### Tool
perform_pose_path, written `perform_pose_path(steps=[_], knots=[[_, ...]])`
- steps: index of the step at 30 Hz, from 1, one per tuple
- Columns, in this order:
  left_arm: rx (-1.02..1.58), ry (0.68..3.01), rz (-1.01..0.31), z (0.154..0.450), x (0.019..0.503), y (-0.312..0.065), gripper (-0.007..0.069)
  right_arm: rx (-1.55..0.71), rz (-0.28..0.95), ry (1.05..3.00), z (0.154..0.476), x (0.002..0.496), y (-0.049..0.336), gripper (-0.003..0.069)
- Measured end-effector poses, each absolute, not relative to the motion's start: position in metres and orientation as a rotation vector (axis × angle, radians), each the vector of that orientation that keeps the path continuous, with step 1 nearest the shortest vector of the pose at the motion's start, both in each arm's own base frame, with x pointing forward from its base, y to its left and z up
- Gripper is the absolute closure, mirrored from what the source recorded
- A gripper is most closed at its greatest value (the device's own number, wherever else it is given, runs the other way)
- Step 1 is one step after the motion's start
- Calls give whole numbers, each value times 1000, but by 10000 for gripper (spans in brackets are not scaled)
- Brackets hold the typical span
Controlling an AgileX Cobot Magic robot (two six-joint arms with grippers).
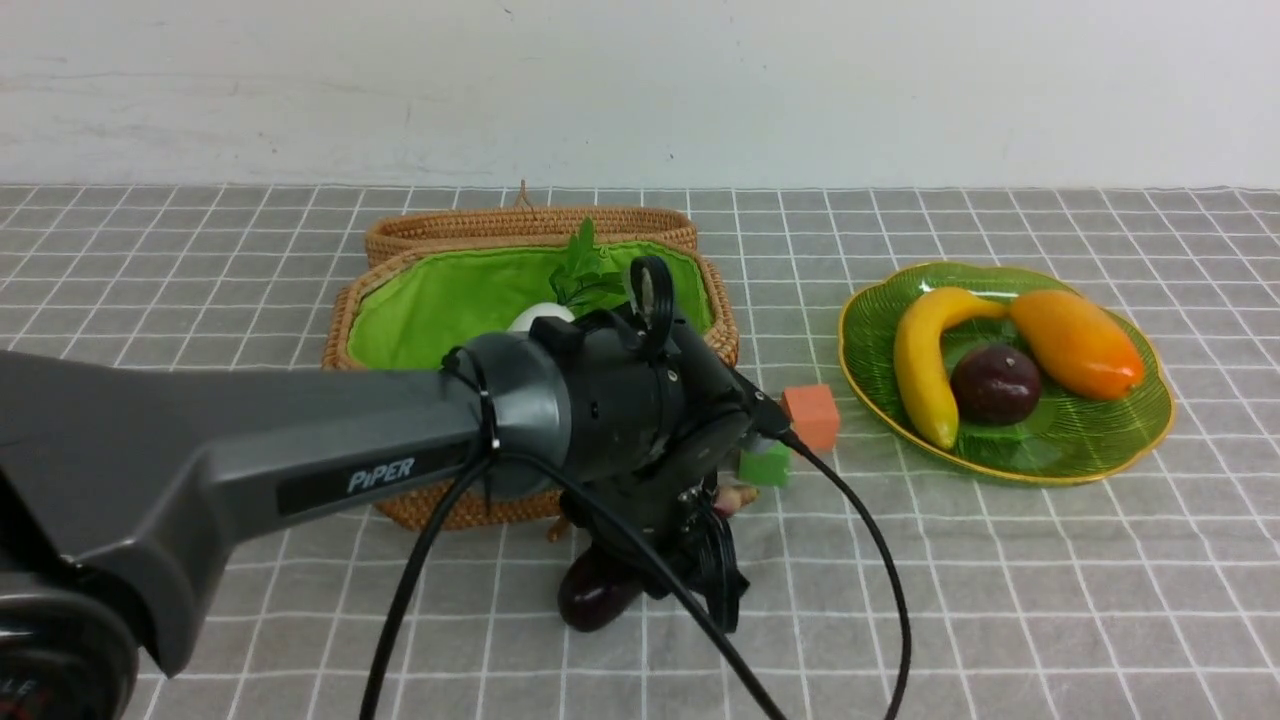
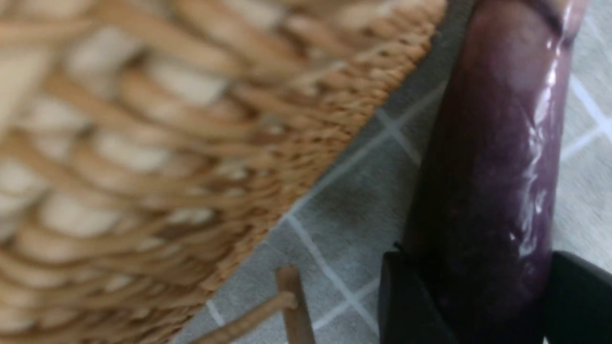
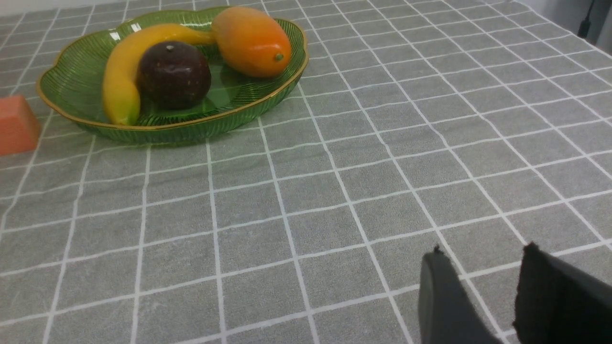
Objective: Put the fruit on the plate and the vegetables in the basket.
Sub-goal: Use the left arm to grab an eggplant and put it into the left basket
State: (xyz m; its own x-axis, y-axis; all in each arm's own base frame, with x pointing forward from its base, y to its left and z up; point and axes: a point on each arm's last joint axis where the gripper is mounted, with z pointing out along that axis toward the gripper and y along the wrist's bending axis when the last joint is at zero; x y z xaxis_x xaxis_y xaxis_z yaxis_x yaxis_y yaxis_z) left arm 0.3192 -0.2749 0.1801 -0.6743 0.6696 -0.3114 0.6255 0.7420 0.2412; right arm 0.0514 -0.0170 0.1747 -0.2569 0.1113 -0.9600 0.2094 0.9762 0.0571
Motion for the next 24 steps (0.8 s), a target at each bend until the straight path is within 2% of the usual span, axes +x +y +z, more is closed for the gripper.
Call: perform_pose_path(steps=[5, 7, 8, 9, 10, 12, 14, 18, 21, 24], knots=[[1064, 2601, 136, 187, 312, -273, 279, 235, -95, 1835, 175, 51, -17, 420], [1088, 2621, 87, 201, 304, -271, 279, 235, -95, 1835, 175, 51, -17, 420], [1090, 2610, 7, 220, 297, -269, 279, 235, -95, 1835, 175, 51, -17, 420], [1089, 2605, -4, 223, 296, -269, 279, 235, -95, 1835, 175, 51, -17, 420], [1081, 2575, -60, 240, 293, -266, 279, 235, -95, 1835, 175, 51, -17, 420], [1020, 2479, -182, 283, 288, -251, 279, 235, -95, 1835, 175, 51, -17, 420], [952, 2383, -222, 320, 290, -229, 279, 235, -95, 1835, 175, 51, -17, 420], [813, 2191, -156, 366, 308, -182, 279, 235, -95, 1835, 175, 51, -17, 420], [739, 2092, -41, 374, 330, -156, 279, 235, -95, 1835, 175, 51, -17, 420], [686, 2079, 3, 367, 347, -143, 279, 235, -95, 1835, 175, 51, -17, 420]])
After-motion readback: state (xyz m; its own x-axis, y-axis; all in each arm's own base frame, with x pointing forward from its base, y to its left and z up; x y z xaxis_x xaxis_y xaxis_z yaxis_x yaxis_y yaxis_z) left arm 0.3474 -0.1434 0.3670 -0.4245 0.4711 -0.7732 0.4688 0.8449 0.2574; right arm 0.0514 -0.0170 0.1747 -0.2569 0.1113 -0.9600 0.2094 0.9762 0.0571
